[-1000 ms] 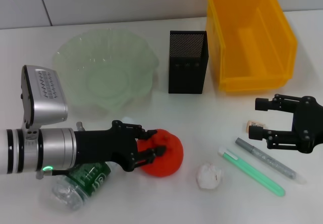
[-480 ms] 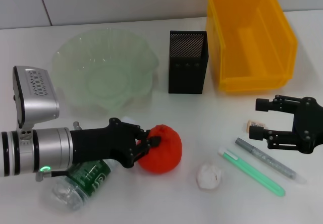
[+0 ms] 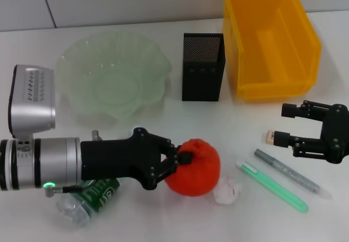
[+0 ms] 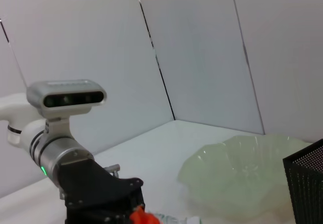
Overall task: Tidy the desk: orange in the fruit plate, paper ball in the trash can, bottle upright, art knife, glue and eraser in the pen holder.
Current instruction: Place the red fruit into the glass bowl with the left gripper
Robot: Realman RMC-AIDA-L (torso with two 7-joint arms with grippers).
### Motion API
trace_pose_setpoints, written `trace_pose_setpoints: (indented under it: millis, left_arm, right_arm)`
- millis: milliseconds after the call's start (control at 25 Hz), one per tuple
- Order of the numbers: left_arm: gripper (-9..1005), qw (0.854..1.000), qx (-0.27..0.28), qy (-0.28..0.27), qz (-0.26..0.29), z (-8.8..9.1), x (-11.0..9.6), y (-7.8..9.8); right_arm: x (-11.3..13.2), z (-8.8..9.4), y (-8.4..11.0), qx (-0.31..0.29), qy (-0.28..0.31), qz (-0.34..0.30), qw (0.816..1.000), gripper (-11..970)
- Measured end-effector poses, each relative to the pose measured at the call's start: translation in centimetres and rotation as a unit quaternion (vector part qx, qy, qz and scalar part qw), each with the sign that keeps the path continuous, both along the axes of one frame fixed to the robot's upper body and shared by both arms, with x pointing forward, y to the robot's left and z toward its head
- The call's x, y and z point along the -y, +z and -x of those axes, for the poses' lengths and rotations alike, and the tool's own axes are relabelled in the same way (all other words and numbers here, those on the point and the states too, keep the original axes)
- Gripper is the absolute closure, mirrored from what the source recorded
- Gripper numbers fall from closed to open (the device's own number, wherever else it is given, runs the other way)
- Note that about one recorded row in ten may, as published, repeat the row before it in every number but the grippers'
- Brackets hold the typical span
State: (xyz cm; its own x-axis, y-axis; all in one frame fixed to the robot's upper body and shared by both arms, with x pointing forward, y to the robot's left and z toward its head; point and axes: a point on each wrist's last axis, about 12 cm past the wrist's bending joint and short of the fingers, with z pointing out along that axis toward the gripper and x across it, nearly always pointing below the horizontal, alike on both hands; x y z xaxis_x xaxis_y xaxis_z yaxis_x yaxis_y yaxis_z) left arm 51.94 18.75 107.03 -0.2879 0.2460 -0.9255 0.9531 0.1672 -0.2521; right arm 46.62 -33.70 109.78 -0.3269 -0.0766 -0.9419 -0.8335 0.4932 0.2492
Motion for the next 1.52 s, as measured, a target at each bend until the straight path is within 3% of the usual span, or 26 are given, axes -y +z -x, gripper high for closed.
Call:
trace_pose_setpoints:
  millis: [160, 440, 680, 840, 880, 1280, 1520]
  left_arm:
    - [942, 1.0, 0.014, -0.005, 0.016, -0.2, 0.3, 0.9]
    - [945, 0.994, 0.059, 0.052, 0.078, -2.1, -0.7, 3.8]
    - [944, 0.989, 0.077, 0.093, 0.082, -3.4, -1.6, 4.4]
    - [944, 0.982, 0.09, 0.152, 0.059, -5.0, -2.2, 4.4]
    - [944, 0.976, 0.108, 0.189, 0.031, -6.1, -2.3, 4.3]
    - [943, 0.952, 0.134, 0.275, -0.028, -8.3, -3.4, 3.6]
    - [942, 0.943, 0.134, 0.299, -0.05, -8.6, -4.0, 2.8]
  right_arm:
    - [0.0, 0.0, -0.2, 0.0, -0.004, -0.001, 1.0, 190]
    - [0.0, 0.2, -0.6, -0.003, -0.005, -0.004, 1.0, 190]
    - [0.0, 0.4, -0.8, -0.006, -0.006, -0.006, 1.0, 190]
    - [0.0, 0.5, -1.1, -0.011, -0.009, -0.012, 1.0, 190]
    - [-0.1, 0.5, -1.1, -0.012, -0.008, -0.014, 1.0, 190]
    - [-0.3, 0.5, -1.3, -0.015, -0.008, -0.021, 1.0, 189]
    - [-0.4, 0.4, -1.6, -0.02, -0.012, -0.033, 0.999, 189]
